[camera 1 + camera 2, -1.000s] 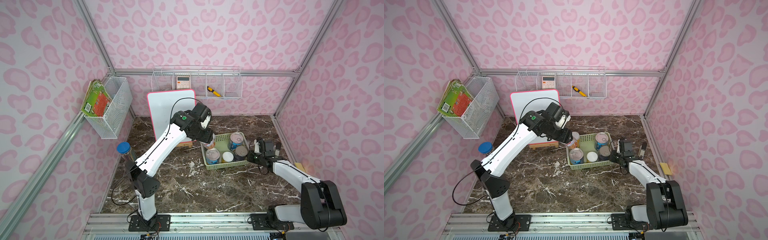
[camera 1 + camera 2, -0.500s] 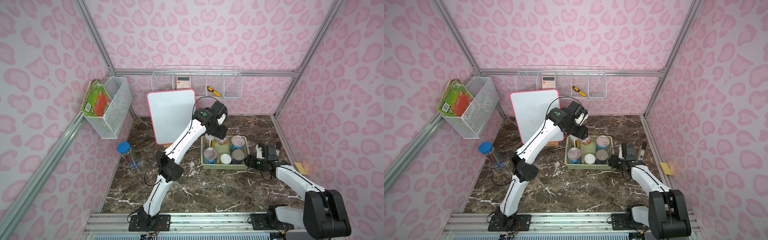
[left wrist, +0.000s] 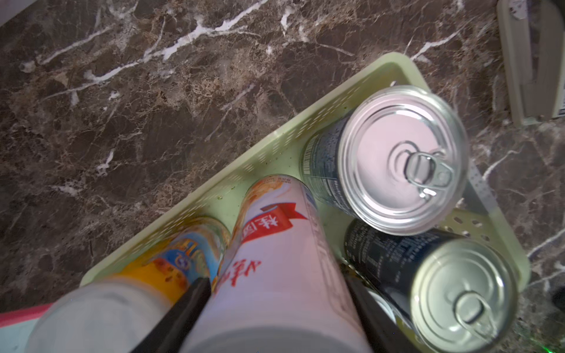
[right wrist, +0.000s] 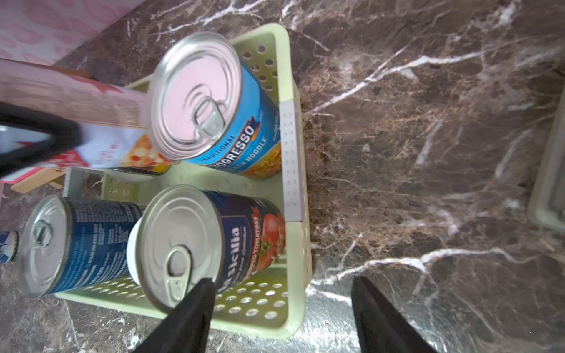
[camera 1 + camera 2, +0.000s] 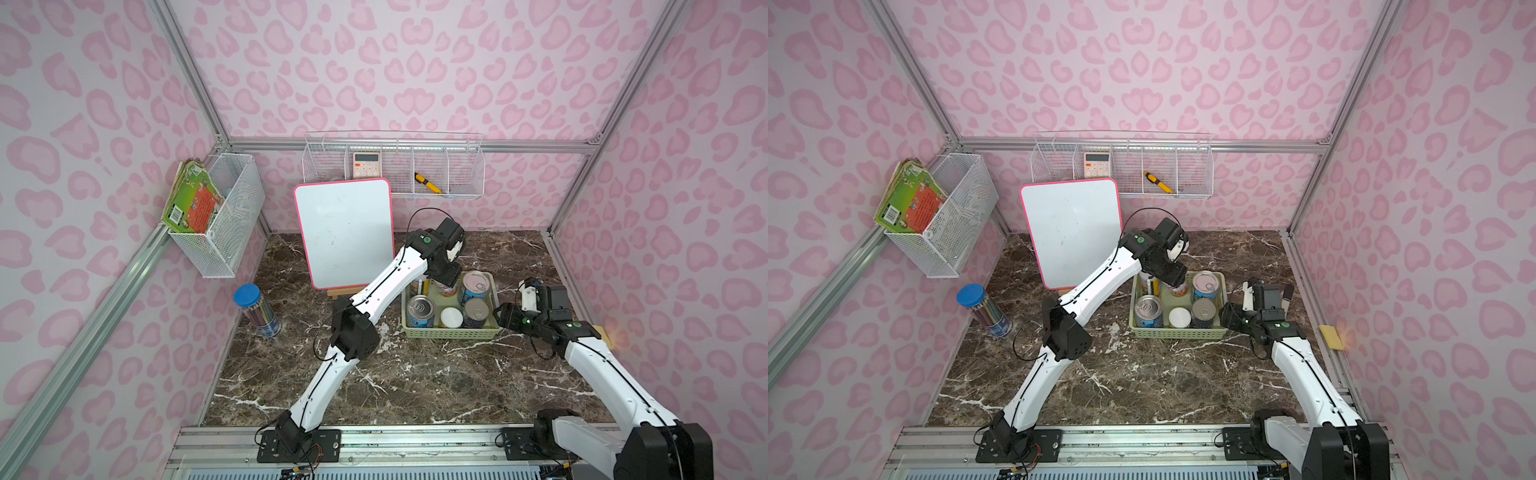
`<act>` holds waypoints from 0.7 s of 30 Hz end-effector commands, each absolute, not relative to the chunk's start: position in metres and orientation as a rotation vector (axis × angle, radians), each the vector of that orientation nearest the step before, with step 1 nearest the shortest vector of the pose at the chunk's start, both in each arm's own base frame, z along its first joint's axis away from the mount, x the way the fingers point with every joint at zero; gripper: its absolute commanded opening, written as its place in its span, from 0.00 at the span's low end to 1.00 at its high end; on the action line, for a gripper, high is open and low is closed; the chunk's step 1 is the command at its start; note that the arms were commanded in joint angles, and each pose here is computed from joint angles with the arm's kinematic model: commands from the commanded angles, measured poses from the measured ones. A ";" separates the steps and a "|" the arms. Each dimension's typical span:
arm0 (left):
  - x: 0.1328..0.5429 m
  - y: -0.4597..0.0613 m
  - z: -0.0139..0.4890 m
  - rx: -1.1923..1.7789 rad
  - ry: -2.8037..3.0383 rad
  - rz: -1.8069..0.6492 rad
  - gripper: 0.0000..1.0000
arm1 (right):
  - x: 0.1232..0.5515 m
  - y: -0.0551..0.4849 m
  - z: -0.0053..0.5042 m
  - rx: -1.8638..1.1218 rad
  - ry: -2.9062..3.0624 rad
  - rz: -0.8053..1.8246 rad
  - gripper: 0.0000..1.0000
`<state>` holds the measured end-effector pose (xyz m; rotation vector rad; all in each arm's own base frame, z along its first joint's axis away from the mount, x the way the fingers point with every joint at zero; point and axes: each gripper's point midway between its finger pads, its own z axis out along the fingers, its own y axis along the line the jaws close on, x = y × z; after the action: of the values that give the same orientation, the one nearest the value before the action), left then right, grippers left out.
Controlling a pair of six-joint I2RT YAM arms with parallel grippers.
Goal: Put the canned food in the basket
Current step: Place the canned food in the basket.
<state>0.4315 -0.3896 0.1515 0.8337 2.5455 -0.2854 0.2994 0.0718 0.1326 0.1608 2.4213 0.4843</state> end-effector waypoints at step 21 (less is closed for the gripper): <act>0.459 -0.417 0.117 1.008 2.341 -0.046 0.11 | 0.291 0.083 0.118 0.100 2.441 0.550 0.75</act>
<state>0.4398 -0.4139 0.1112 1.0293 2.4220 -0.0977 0.2890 0.0806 0.1142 0.1235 2.4622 0.5388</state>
